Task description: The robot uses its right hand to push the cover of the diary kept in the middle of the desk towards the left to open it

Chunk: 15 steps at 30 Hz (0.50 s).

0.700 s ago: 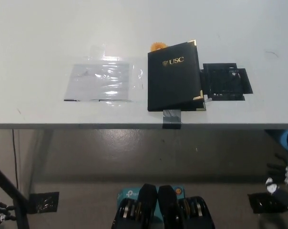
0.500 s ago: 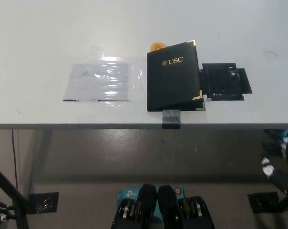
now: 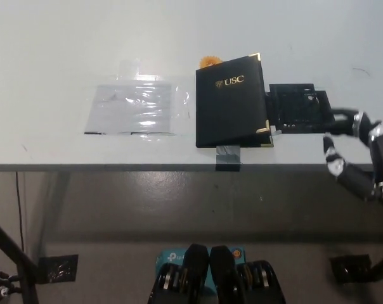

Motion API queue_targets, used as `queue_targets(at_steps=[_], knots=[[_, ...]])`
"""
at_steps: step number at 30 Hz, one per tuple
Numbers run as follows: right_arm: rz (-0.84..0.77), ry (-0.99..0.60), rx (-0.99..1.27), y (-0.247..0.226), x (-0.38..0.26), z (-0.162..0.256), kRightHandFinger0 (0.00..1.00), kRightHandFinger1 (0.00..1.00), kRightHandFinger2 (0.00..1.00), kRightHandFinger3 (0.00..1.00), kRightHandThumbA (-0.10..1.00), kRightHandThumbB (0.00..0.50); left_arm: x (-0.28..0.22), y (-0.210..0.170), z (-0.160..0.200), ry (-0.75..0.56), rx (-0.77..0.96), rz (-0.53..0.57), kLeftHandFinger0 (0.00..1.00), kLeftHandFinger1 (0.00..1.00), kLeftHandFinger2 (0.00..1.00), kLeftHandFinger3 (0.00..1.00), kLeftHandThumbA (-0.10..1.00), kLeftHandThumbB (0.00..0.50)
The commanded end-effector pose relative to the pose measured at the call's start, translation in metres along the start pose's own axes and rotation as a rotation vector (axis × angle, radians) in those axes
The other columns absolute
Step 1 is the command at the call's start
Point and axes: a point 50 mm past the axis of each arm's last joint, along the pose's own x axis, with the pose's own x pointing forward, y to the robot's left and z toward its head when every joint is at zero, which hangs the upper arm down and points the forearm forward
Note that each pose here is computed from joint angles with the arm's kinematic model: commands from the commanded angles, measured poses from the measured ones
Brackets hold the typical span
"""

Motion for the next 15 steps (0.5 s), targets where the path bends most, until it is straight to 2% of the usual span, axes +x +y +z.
queue_targets(at_steps=[1, 2, 3, 4, 6, 7, 9, 10, 11, 13, 14, 15], knots=[[-0.061, 0.021, 0.135, -0.006, 0.03, 0.009, 0.69, 0.59, 0.54, 0.69, 0.29, 0.024, -0.001, 0.002, 0.008, -0.037, -0.002, -0.018, 0.47, 0.53, 0.29, 0.35, 0.25, 0.5], [-0.084, 0.031, 0.171, -0.005, 0.038, 0.007, 0.7, 0.6, 0.54, 0.69, 0.3, 0.041, -0.001, 0.002, 0.008, -0.035, -0.001, -0.019, 0.47, 0.53, 0.29, 0.35, 0.25, 0.5], [-0.097, 0.03, 0.2, -0.004, 0.043, 0.006, 0.71, 0.61, 0.55, 0.71, 0.35, 0.032, 0.0, 0.003, 0.008, -0.034, 0.003, -0.019, 0.47, 0.54, 0.29, 0.34, 0.26, 0.5], [-0.109, 0.041, 0.231, -0.004, 0.047, 0.004, 0.73, 0.62, 0.56, 0.72, 0.41, 0.048, 0.0, 0.003, 0.008, -0.035, 0.012, -0.017, 0.47, 0.55, 0.28, 0.34, 0.27, 0.5], [-0.123, 0.058, 0.265, -0.003, 0.051, 0.002, 0.74, 0.62, 0.56, 0.72, 0.44, 0.055, 0.0, 0.003, 0.008, -0.036, 0.024, -0.015, 0.47, 0.55, 0.28, 0.33, 0.28, 0.5], [-0.167, 0.085, 0.354, 0.002, 0.06, -0.003, 0.75, 0.64, 0.58, 0.74, 0.51, 0.067, 0.0, 0.002, 0.008, -0.032, 0.012, -0.014, 0.47, 0.57, 0.29, 0.34, 0.27, 0.5], [-0.185, 0.1, 0.414, 0.004, 0.064, -0.007, 0.75, 0.65, 0.61, 0.77, 0.55, 0.075, 0.0, 0.002, 0.008, -0.035, 0.01, -0.017, 0.46, 0.56, 0.29, 0.34, 0.26, 0.5], [-0.25, 0.169, 0.521, 0.001, 0.066, -0.015, 0.81, 0.72, 0.73, 0.87, 0.71, 0.153, -0.001, 0.0, 0.0, -0.023, 0.007, -0.027, 0.44, 0.54, 0.28, 0.33, 0.27, 0.5], [-0.299, 0.189, 0.572, 0.0, 0.07, -0.016, 0.83, 0.75, 0.77, 0.88, 0.76, 0.18, -0.001, 0.0, 0.0, -0.021, 0.0, -0.025, 0.44, 0.54, 0.28, 0.34, 0.26, 0.5], [-0.345, 0.207, 0.629, 0.0, 0.073, -0.017, 0.88, 0.79, 0.8, 0.89, 0.81, 0.183, -0.001, 0.0, 0.0, -0.018, -0.007, -0.024, 0.44, 0.53, 0.28, 0.34, 0.26, 0.5], [-0.389, 0.227, 0.714, -0.001, 0.079, -0.017, 0.97, 0.87, 0.87, 0.95, 0.86, 0.146, -0.001, -0.001, 0.0, -0.017, -0.013, -0.024, 0.44, 0.53, 0.28, 0.33, 0.25, 0.5], [-0.416, 0.243, 0.769, 0.0, 0.081, -0.018, 1.0, 0.91, 0.91, 0.98, 0.89, 0.145, 0.0, -0.001, -0.001, -0.021, -0.008, -0.025, 0.44, 0.53, 0.28, 0.33, 0.26, 0.5]])
